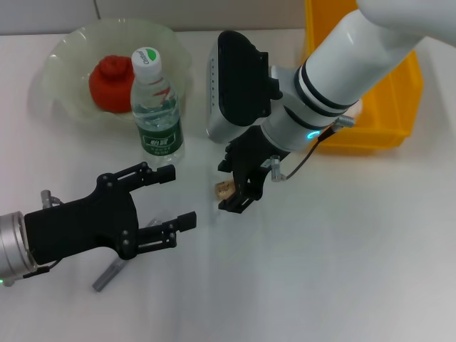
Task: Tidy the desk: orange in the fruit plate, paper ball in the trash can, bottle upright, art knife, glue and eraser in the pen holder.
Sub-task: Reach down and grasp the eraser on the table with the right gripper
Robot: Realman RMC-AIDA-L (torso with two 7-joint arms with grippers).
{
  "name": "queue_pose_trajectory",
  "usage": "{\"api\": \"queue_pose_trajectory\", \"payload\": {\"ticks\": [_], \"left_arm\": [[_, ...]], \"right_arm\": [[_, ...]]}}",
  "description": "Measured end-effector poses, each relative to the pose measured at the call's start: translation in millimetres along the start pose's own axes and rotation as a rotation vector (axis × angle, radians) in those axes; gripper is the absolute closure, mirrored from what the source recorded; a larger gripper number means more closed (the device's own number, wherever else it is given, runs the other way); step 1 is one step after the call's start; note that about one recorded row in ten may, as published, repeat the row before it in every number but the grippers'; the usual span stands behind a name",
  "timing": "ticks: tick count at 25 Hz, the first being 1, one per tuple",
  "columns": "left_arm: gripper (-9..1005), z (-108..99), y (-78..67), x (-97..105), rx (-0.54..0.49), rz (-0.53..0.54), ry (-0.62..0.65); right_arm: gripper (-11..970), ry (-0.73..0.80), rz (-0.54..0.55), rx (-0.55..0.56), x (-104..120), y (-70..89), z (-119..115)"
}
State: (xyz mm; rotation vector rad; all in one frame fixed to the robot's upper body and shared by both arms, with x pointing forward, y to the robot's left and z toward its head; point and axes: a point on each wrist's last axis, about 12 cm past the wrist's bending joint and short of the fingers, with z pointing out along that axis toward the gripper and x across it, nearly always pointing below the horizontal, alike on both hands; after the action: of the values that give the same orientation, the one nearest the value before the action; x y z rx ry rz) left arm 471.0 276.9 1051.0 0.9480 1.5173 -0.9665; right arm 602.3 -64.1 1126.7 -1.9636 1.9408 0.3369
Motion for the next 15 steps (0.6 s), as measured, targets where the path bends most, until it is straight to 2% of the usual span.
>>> {"api": "queue_pose_trajectory", "payload": {"ticks": [15], "left_arm": [[197,1.1,0.5,0.0,-0.002,0.003,0.001]], "right_arm": [[274,-0.013,-0.035,0.026,0.7,5.3,11.6]]}}
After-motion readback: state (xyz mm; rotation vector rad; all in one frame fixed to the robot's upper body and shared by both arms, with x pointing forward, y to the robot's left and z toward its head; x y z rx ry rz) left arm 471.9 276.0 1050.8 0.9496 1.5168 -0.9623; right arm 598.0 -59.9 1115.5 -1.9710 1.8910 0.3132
